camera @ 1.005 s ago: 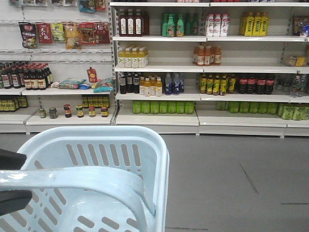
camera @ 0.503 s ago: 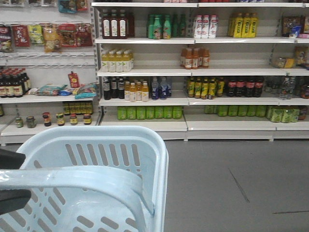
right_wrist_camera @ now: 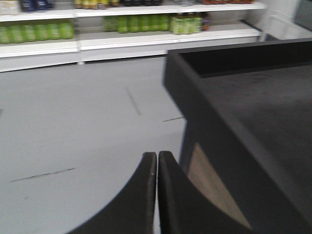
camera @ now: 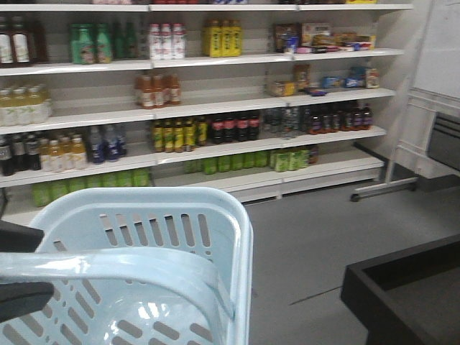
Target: Pick three apples into basket with both arms
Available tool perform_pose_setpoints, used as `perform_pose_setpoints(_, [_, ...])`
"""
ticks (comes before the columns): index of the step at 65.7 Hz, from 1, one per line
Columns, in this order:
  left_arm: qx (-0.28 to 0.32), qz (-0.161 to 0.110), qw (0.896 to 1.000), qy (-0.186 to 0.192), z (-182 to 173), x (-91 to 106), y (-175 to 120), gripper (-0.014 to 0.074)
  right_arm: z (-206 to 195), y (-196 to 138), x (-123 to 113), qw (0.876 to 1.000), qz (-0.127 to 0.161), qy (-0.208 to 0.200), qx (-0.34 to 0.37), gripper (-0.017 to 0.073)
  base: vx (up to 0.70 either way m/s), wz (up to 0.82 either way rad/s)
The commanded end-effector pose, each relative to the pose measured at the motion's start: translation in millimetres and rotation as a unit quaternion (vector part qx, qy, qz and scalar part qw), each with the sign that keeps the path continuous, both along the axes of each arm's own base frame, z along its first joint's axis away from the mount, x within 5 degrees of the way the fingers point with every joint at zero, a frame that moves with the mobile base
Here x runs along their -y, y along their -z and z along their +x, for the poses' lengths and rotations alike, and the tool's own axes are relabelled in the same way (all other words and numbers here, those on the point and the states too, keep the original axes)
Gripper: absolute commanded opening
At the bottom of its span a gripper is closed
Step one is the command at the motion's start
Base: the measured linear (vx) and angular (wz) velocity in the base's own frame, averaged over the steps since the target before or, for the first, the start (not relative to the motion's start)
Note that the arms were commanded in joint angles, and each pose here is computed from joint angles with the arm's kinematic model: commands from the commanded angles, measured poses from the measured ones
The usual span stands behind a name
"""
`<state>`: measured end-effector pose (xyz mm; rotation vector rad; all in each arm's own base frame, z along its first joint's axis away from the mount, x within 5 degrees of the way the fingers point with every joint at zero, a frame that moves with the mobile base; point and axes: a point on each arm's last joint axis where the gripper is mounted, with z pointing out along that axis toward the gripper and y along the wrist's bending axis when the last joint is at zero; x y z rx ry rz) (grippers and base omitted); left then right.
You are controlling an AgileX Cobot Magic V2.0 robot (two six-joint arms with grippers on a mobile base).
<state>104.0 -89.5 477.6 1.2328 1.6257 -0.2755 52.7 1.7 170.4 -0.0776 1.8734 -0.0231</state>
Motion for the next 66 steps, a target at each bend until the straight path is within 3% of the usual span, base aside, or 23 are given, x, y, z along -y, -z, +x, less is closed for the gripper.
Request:
perform_pose_setpoints(1, [0.036,-0.056,0.998,-0.003,-2.9,0.8,-17.3,-0.0008,2.3,-7.0,0.6,0.999,-0.002,0.004,0.036,-0.0004,0.21,-0.79])
perform_pose_setpoints(8, [0.045,-0.041,0.998,-0.011,-5.7,-3.4,-17.1,-0.0008,2.0,-6.4,0.4,0.999,0.001,0.004,0.033,-0.0004,0.19,-0.79])
perform_pose_setpoints(66, [0.056,-0.052,0.997,-0.009,-14.4,-7.4,-20.7,-0.0008,2.3,-6.3,0.5,0.999,-0.001,0.004,0.032,-0.0004,0.14,-0.65])
